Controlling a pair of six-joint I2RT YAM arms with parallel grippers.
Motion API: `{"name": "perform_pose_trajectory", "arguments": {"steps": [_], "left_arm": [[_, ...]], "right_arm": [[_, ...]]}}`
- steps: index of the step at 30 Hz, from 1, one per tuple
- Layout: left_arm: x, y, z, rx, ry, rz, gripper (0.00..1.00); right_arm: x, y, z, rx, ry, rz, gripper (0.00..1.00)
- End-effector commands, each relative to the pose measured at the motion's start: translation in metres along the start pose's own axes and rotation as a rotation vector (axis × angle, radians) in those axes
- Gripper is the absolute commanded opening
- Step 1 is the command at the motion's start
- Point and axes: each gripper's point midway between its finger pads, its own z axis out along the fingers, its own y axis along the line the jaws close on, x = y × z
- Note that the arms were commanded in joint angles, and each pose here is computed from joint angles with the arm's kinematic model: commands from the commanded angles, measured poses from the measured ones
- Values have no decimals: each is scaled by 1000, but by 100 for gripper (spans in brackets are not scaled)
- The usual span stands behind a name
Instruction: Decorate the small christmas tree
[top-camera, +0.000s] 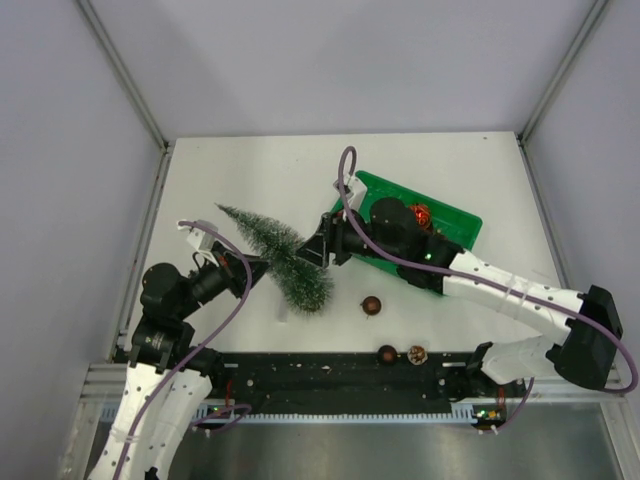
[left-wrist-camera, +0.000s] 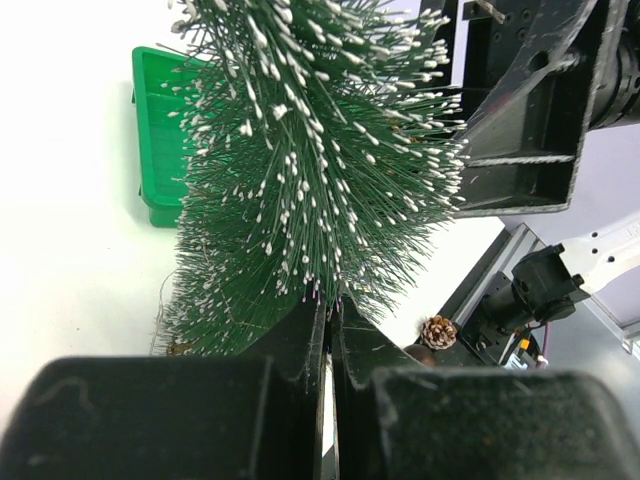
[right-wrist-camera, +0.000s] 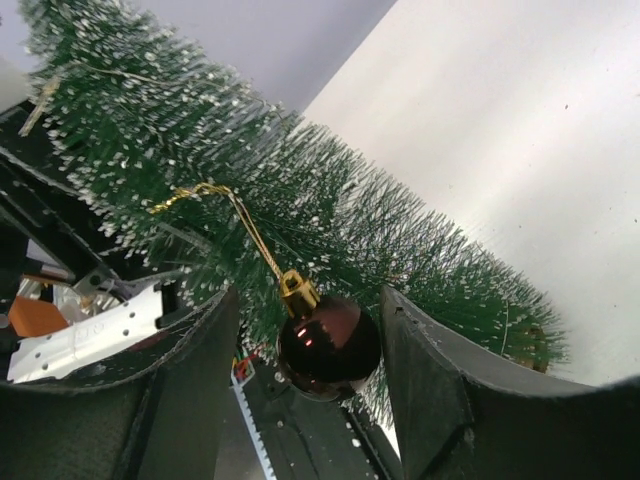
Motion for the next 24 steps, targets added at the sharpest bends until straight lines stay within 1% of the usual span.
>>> {"name": "perform_pose_trajectory", "arguments": {"steps": [1, 5, 8, 11, 13, 15, 17, 18, 20, 22, 24], "left_arm": [[-19, -12, 0, 47, -59, 53, 0], [-19, -13, 0, 47, -59, 53, 0], [-20, -13, -1, 48, -59, 56, 0], [-20, -14, -1, 51, -57, 61, 0], [-21, -15, -1, 51, -58, 61, 0], [-20, -14, -1, 50, -56, 64, 0], [-20, -14, -1, 49, -55, 66, 0], [-20, -14, -1, 49, -55, 68, 0], [-21, -14, -2, 48, -56, 69, 0], [-20, -14, -2, 46, -52, 69, 0], [-21, -15, -2, 45, -51, 75, 0]], "right_arm": [[-39, 27, -20, -45, -110, -57, 58], [-45, 22, -30, -2, -110, -78, 59], [-49, 11, -41, 50, -122, -88, 60], [-61, -8, -60, 136, -158, -83, 62], [-69, -35, -76, 259, -184, -62, 63], [-76, -82, -98, 478, -216, -34, 63], [-73, -135, -127, 725, -218, 42, 64], [-61, -162, -144, 845, -181, 90, 64], [-45, -210, -173, 1051, -155, 155, 64], [-27, -242, -195, 1189, -124, 189, 64], [-10, -265, -210, 1274, -103, 222, 64]]}}
